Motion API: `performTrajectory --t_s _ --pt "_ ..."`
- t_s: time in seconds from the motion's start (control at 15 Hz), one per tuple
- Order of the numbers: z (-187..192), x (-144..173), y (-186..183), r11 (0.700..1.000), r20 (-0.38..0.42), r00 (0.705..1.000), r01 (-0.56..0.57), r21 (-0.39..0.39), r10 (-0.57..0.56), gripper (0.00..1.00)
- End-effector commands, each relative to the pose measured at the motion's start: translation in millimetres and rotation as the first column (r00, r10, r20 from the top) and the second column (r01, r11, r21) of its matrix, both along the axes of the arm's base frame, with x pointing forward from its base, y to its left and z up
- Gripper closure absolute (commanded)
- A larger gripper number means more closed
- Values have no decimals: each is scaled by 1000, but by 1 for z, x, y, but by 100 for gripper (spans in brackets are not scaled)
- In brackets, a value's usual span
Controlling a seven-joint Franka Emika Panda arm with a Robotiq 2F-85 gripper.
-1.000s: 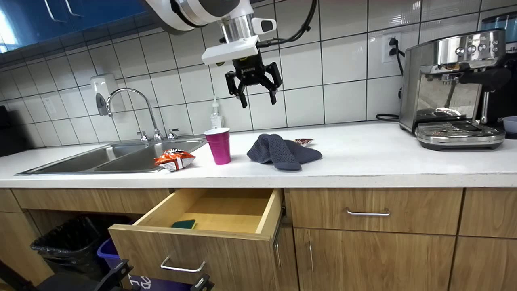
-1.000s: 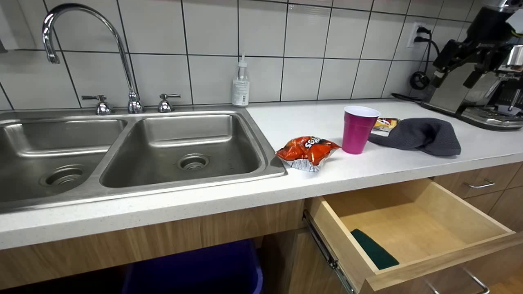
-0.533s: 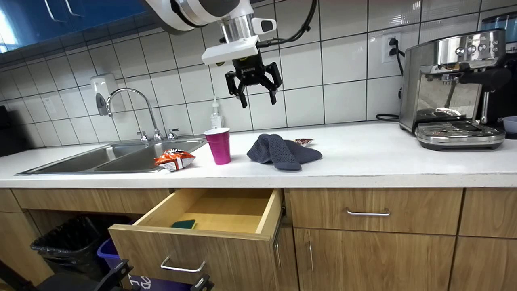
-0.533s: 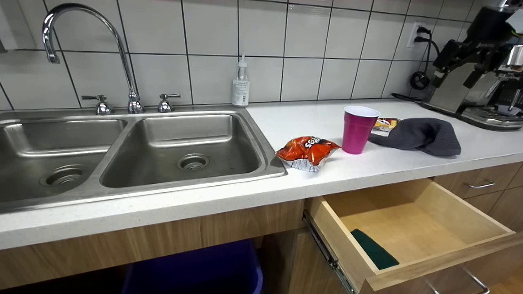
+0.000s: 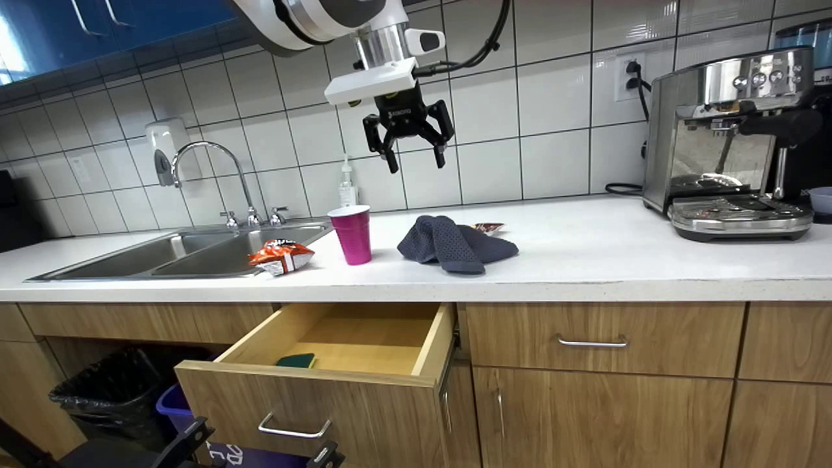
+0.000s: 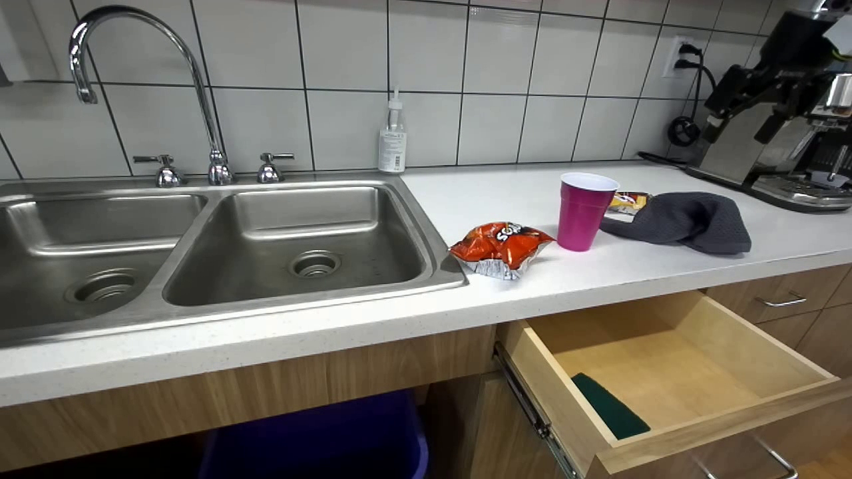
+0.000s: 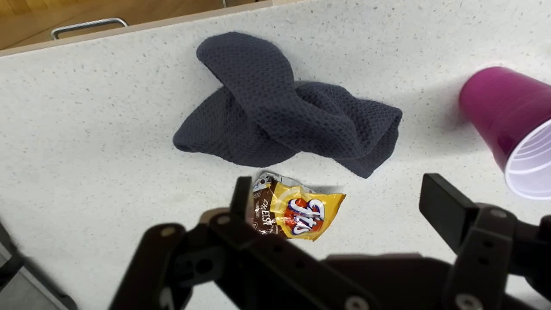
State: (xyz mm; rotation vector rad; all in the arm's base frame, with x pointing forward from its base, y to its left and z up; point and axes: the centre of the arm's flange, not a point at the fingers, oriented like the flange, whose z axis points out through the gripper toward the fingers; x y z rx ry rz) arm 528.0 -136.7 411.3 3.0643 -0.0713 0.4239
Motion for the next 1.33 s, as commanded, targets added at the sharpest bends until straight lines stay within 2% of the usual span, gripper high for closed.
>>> performTrajectory --t_s 0.0,0.33,0.87,1.27 --pt "4 9 -1 999 17 999 36 -5 -36 0" --pt "4 28 -7 993 39 992 120 22 -120 0" --pt "-4 80 -23 975 44 974 220 40 -222 0" --pt "-16 118 -24 943 29 944 328 65 -330 0"
